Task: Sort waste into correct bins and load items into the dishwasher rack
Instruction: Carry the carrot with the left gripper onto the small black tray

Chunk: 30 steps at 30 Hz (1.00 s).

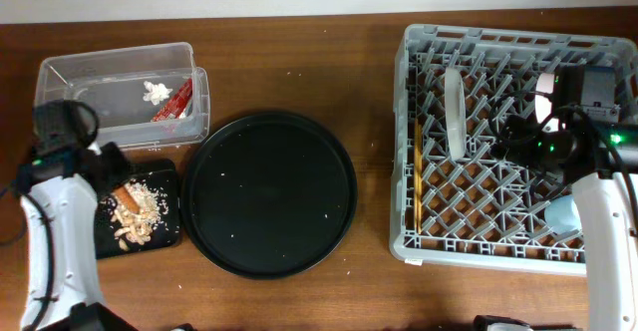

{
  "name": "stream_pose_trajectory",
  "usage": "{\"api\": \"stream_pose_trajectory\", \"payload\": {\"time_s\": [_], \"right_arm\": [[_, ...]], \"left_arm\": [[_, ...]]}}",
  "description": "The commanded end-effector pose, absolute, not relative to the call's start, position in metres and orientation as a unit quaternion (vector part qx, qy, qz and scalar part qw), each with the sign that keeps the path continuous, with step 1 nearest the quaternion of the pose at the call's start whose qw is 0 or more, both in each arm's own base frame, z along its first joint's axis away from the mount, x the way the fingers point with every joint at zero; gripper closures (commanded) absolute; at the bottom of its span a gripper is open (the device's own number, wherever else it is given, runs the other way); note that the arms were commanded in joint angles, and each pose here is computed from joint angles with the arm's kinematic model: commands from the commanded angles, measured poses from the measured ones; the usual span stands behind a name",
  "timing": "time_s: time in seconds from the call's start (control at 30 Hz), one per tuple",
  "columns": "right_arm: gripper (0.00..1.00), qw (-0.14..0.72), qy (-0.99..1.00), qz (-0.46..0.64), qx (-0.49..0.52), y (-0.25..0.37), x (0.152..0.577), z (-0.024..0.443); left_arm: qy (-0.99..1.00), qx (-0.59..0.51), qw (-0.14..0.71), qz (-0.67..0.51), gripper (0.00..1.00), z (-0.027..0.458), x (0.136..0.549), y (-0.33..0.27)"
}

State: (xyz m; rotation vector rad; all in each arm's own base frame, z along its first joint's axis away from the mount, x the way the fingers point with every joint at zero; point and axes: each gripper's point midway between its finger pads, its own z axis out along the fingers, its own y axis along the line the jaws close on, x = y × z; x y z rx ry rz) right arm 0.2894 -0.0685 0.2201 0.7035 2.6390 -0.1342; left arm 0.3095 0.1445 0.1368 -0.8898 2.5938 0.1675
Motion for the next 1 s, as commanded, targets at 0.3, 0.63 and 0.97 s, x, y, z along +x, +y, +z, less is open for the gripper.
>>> {"api": "stream_pose_trajectory", "payload": {"time_s": [0.3, 0.63, 0.97], "right_arm": [[0.02, 0.201, 0.945, -0.048, 0.254, -0.069, 0.288, 0.220], [0.02, 0.201, 0.945, -0.048, 0.254, -0.069, 0.288, 0.220], [0.02, 0.201, 0.945, -0.048, 0.254, -0.069, 0.288, 0.220]], "left_arm": [[0.884, -0.407, 0.220, 0.075, 1.00, 0.144, 0.290, 0.193], [0.883, -0.408, 0.217, 0.079, 1.00, 0.142, 0.291, 0.195], [0.885, -0.420, 0.169, 0.107, 1.00, 0.097, 0.295, 0.216]]}}
